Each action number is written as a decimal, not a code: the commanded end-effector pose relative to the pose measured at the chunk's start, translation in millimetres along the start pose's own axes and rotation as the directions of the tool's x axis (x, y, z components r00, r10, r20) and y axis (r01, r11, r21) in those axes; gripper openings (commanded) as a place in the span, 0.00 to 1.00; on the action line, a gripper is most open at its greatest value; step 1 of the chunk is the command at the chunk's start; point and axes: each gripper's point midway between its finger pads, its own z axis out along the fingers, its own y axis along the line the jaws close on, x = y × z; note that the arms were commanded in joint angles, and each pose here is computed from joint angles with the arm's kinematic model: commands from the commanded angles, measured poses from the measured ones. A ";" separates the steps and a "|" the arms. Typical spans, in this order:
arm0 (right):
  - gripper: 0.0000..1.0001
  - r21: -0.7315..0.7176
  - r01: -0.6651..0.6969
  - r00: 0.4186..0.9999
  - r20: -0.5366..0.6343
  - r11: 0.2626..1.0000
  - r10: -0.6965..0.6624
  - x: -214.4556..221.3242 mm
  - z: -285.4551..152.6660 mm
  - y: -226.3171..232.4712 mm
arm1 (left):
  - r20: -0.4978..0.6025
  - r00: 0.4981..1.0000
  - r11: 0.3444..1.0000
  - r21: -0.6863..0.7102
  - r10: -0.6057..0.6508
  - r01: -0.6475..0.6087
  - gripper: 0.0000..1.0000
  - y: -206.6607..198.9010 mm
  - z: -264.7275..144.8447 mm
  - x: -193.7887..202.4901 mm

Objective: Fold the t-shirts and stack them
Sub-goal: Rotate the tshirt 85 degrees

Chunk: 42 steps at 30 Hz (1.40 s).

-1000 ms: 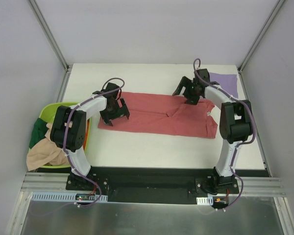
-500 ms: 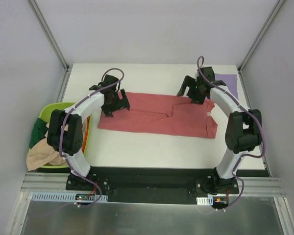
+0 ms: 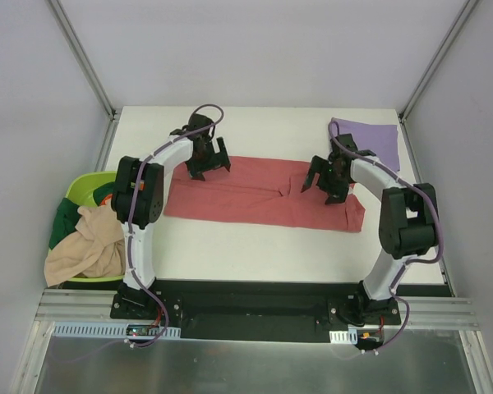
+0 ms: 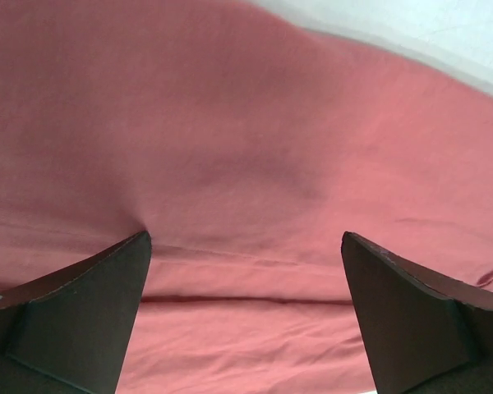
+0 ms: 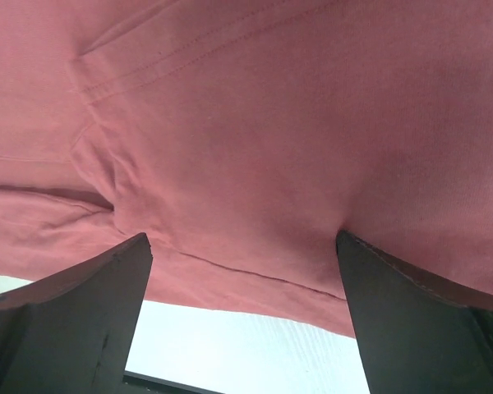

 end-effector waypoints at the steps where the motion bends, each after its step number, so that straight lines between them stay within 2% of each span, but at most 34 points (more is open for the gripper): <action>1: 0.96 -0.009 -0.003 0.999 -0.043 1.000 0.002 1.5 6.7 3.0 | -0.063 0.998 0.999 -0.050 -0.009 0.006 0.99 23.0 -9.0 31.4; 6: 0.96 -0.030 0.035 0.996 -0.079 0.999 -0.037 9.2 14.0 11.3 | -0.090 0.994 0.992 -0.117 -0.065 0.054 0.99 51.9 -27.1 69.7; 16: 0.96 -0.103 0.176 0.974 -0.128 0.979 -0.188 12.7 27.9 52.6 | -0.155 0.976 0.983 -0.131 -0.151 0.132 0.99 87.6 -71.2 155.3; 23: 0.96 -0.140 0.258 0.947 -0.161 0.956 -0.279 -12.7 60.8 94.7 | -0.214 0.959 0.982 -0.075 -0.184 0.172 0.99 74.8 -83.7 187.4; 27: 0.96 -0.186 0.247 0.945 -0.169 0.951 -0.279 -38.2 77.8 122.5 | -0.239 0.955 0.984 -0.027 -0.177 0.175 0.99 55.8 -91.3 197.2; 31: 0.96 -0.242 0.273 0.953 -0.065 0.931 -0.297 -79.5 96.3 159.5 | -0.296 0.942 0.985 0.017 -0.159 0.172 0.99 33.2 -96.9 214.0; 35: 0.96 -0.366 0.221 0.974 0.131 0.904 -0.185 -136.6 106.3 202.9 | -0.302 0.950 0.992 0.072 -0.081 0.107 0.99 0.8 -101.8 220.1; 38: 0.96 -0.473 0.215 0.965 0.239 0.855 -0.110 -163.4 89.2 236.5 | -0.286 0.958 0.990 0.139 0.007 0.034 0.99 -36.2 -105.1 220.2; 40: 0.96 -0.477 0.258 0.935 0.342 0.840 -0.093 -183.0 73.4 251.3 | -0.275 0.957 0.981 0.189 0.087 -0.034 0.99 -64.9 -107.3 224.1; 42: 0.96 -0.493 0.282 0.924 0.370 0.823 -0.095 -190.0 56.3 258.8 | -0.261 0.959 0.979 0.194 0.109 -0.058 0.99 -79.4 -105.1 224.9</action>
